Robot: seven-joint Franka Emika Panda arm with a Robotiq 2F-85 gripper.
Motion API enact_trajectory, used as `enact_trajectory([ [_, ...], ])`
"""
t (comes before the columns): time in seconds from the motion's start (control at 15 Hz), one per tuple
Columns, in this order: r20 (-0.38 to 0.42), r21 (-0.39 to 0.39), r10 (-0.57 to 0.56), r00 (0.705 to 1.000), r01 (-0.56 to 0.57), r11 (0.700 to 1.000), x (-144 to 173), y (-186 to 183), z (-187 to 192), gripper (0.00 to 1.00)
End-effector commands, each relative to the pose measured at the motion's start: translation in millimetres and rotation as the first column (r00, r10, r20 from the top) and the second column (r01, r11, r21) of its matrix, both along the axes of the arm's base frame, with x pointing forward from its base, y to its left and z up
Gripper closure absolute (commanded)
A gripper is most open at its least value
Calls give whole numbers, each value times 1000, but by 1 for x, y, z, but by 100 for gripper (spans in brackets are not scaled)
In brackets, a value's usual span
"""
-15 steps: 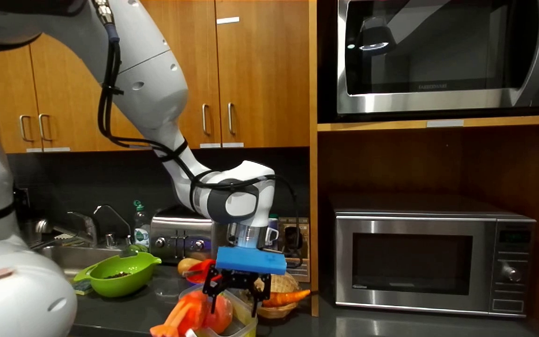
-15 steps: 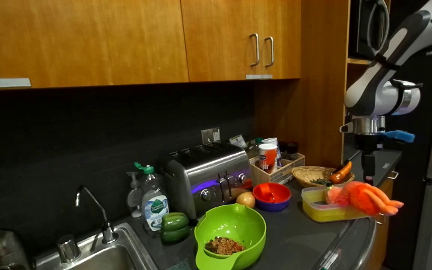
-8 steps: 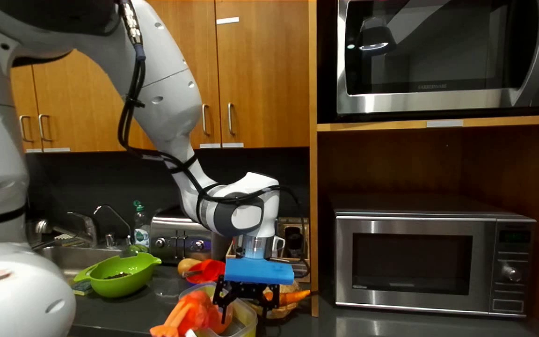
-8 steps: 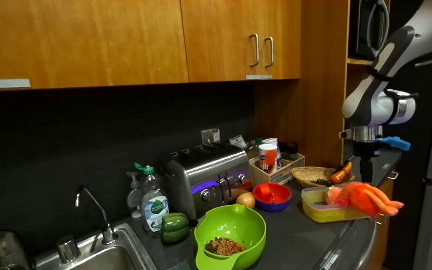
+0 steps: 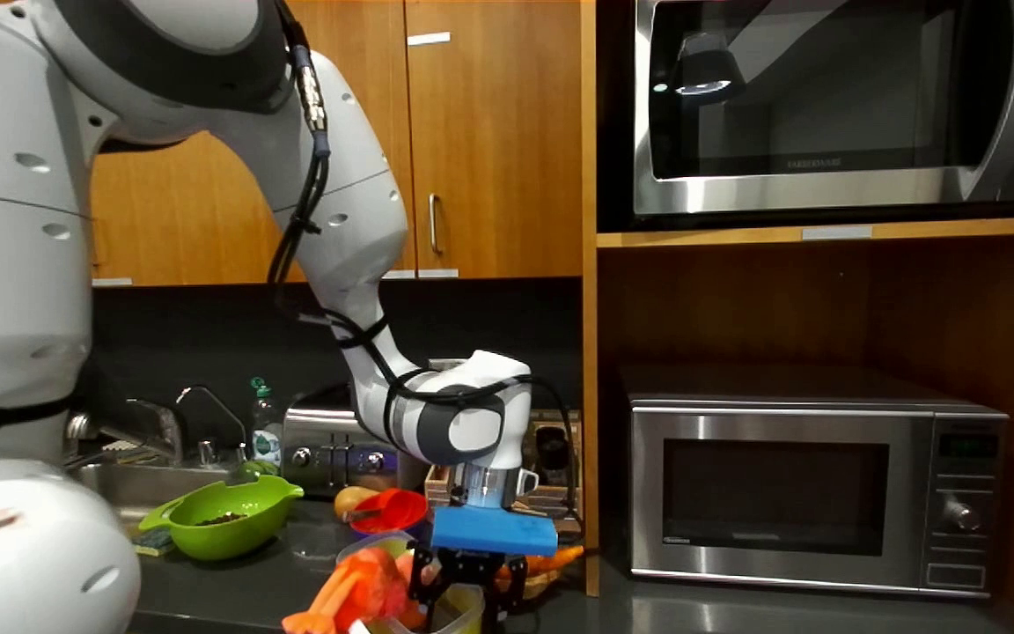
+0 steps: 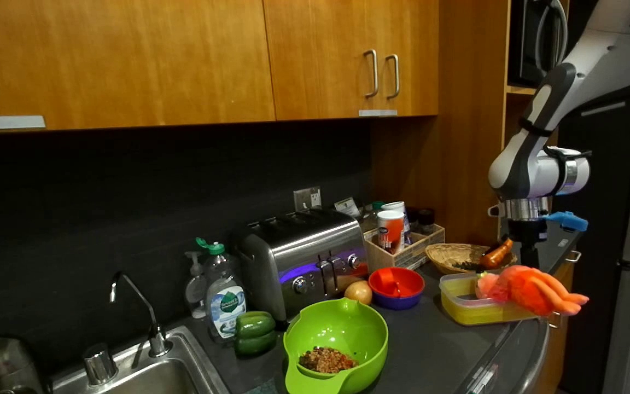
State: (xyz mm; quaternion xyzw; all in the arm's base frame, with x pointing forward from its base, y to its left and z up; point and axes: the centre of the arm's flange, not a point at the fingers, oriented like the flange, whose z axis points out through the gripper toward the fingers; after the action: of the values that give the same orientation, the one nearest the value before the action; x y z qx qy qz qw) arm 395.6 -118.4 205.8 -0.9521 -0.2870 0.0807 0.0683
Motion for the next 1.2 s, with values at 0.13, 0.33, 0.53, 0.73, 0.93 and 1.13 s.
enact_trajectory([
  [0.13, -13, -3, 0, 1000, 0, 1000, 9, -1, -11, 65],
  [0.33, -9, -7, -7, 1000, 7, 1000, 5, -1, -6, 88],
  [0.53, 0, -14, -19, 1000, 19, 1000, -4, -1, 5, 99],
  [0.73, 1, -12, -27, 1000, 27, 1000, -13, -1, 15, 98],
  [0.93, -38, -17, -64, 997, 63, 998, -19, -1, 19, 98],
  [1.13, -61, -30, -74, 995, 72, 997, -30, 2, 29, 98],
])
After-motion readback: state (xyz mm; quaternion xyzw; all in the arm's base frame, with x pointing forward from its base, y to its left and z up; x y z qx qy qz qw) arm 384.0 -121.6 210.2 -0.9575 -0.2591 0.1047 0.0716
